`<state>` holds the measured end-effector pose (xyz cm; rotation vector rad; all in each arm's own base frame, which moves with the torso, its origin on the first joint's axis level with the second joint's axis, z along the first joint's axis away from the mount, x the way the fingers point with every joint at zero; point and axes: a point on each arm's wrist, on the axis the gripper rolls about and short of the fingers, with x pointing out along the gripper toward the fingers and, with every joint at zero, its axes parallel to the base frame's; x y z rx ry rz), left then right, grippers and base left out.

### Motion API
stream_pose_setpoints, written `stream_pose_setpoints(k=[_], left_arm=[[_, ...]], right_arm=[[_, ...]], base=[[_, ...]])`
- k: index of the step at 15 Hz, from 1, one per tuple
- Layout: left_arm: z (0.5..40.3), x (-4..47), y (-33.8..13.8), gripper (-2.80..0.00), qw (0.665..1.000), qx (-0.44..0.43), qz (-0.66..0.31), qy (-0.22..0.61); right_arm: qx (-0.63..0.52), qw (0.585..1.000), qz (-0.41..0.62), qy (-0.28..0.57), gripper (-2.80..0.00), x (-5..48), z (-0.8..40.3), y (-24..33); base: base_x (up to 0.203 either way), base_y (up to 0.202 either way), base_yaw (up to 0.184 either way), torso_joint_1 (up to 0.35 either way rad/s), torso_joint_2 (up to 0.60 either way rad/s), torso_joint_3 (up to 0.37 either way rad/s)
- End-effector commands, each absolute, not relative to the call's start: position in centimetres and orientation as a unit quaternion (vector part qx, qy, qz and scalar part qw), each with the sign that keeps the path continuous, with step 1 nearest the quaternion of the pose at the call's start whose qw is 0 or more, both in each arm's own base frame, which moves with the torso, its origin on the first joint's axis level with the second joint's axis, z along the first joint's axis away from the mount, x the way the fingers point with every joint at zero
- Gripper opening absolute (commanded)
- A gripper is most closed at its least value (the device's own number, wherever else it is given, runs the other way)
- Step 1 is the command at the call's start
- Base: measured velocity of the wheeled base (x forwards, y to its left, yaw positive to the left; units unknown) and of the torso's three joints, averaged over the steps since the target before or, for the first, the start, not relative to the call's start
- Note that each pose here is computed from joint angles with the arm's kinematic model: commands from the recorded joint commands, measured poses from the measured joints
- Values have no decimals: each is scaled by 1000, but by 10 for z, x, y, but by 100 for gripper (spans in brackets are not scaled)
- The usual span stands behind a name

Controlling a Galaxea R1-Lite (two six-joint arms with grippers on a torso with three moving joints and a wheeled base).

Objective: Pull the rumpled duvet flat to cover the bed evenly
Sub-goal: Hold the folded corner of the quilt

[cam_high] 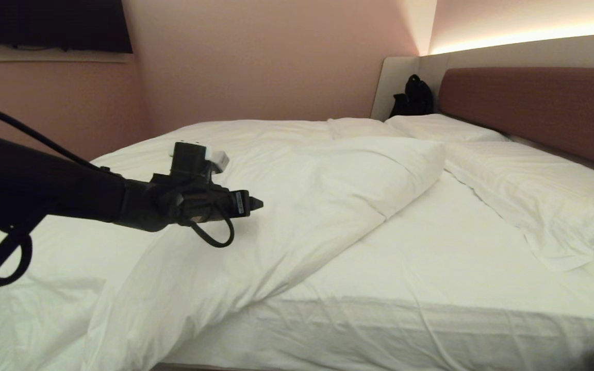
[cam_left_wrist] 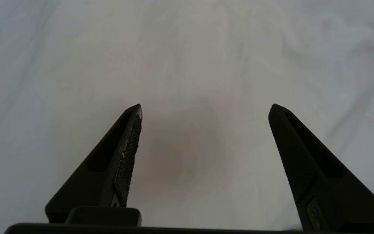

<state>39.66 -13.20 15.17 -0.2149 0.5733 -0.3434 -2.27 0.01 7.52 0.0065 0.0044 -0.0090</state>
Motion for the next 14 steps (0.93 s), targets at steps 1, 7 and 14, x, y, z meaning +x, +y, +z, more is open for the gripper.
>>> stream_pose_setpoints(k=[1, 7, 14], left_arm=[[133, 407, -145, 0, 937, -96, -162, 293], [105, 421, -154, 0, 943, -53, -124, 305], [51, 436, -162, 0, 930, -34, -105, 350]], right_arm=[[4, 1000, -5, 2, -280, -23, 75, 0], [4, 1000, -5, 2, -280, -23, 75, 0], [4, 1000, -5, 2, -280, -23, 76, 0]], base=[[0, 0, 0, 0, 0, 0], [0, 0, 0, 0, 0, 0], [0, 0, 0, 0, 0, 0]])
